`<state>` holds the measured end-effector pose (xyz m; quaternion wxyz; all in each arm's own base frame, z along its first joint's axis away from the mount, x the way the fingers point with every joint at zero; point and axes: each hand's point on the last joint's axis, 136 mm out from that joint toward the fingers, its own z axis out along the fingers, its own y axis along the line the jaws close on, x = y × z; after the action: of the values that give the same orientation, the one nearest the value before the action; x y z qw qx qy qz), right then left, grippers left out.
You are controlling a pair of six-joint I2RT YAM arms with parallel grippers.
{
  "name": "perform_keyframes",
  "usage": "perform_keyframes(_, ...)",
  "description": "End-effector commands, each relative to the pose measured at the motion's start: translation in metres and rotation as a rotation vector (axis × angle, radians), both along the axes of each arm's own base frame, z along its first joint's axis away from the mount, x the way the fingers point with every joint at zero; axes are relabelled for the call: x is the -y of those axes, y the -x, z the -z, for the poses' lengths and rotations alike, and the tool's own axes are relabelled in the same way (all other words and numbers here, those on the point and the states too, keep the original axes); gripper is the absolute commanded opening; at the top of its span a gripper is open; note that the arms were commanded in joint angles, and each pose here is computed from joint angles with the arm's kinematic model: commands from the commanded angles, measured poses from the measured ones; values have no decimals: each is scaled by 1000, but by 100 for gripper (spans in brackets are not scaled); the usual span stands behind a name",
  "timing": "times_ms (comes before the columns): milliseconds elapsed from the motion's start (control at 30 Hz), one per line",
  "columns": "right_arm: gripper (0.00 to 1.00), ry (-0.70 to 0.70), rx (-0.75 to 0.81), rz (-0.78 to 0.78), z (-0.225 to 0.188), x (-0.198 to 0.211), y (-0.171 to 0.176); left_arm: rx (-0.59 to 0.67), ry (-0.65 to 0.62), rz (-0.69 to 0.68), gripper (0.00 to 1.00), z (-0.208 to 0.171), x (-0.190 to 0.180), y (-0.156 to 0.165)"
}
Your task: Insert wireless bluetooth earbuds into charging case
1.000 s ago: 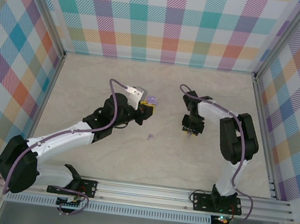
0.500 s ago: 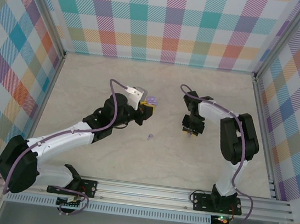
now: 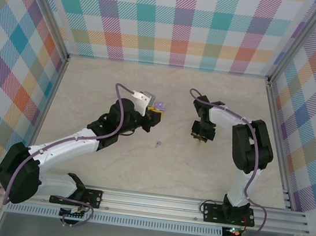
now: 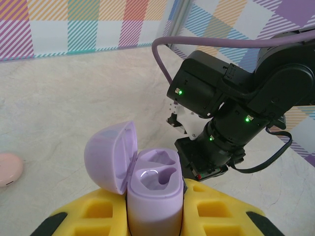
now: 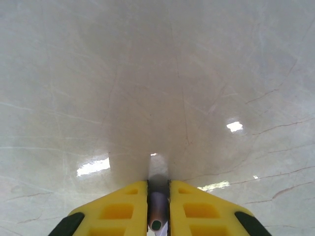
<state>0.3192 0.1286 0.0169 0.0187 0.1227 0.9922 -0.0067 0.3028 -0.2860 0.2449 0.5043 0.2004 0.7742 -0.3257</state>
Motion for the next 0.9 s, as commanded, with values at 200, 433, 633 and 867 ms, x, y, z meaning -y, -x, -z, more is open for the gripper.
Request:
perform_keyframes(200,18,15,-41,-159,-9,0,8,27,22,-5,10,-12,-5,4)
perform_keyframes(433,28,18,-102,-167,-7,1,19,27,25,-3,10,-13,-4,4)
perform_keyframes(633,30,16,-119,-147,-6,1,24,22,21,-4,10,-11,-5,4)
perform_keyframes(867,29,29,-136,-118,4,2,27,21,19,-5,10,-9,-5,4)
